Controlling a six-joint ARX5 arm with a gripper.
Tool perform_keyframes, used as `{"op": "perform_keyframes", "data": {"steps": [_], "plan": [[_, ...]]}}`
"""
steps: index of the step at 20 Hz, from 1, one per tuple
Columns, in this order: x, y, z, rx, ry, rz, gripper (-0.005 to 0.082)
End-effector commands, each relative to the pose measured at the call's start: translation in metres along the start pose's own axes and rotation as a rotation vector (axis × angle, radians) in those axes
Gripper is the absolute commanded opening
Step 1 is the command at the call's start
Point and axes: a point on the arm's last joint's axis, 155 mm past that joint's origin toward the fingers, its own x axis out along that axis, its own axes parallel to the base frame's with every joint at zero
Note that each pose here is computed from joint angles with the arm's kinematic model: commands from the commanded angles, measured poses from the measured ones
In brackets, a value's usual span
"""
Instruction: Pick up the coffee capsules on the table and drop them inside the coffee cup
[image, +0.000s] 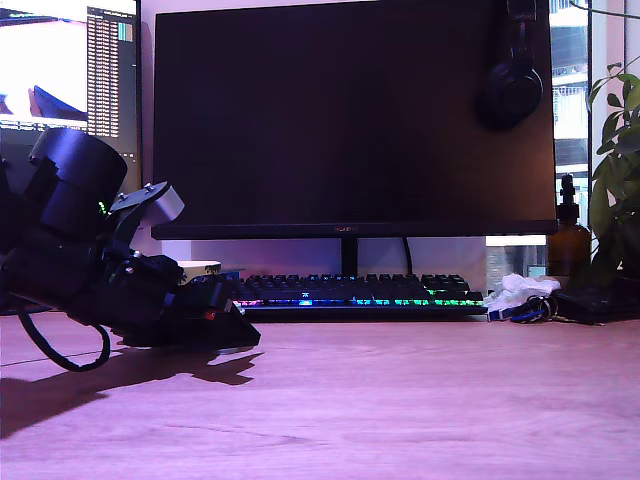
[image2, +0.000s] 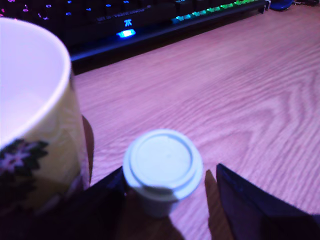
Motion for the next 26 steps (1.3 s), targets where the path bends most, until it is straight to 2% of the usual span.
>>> {"op": "perform_keyframes", "data": {"steps": [1,4,5,8,9,13,19,21,26], "plan": [[0.004,0.001,-0.005,0.002,0.009,0.0,0.0513],[0.004,0.001,-0.005,0.002,0.009,0.001,0.0507],[0.004,0.002,-0.005,0.002,0.008,0.002,0.0456],[0.004,0.002,-0.003,0.004,0.003,0.002,0.0206],[0.004,0.002,-0.003,0.004,0.002,0.002,0.0156],[0.004,0.002,-0.001,0.004,-0.004,0.001,0.0142],[-0.001,-0.01,0.012,-0.005,-0.031,-0.056,0.0142],[-0.005,-0.018,0.024,-0.02,-0.057,-0.095,0.0142],[-0.023,-0.029,0.066,0.003,-0.151,-0.126,0.0142]]}}
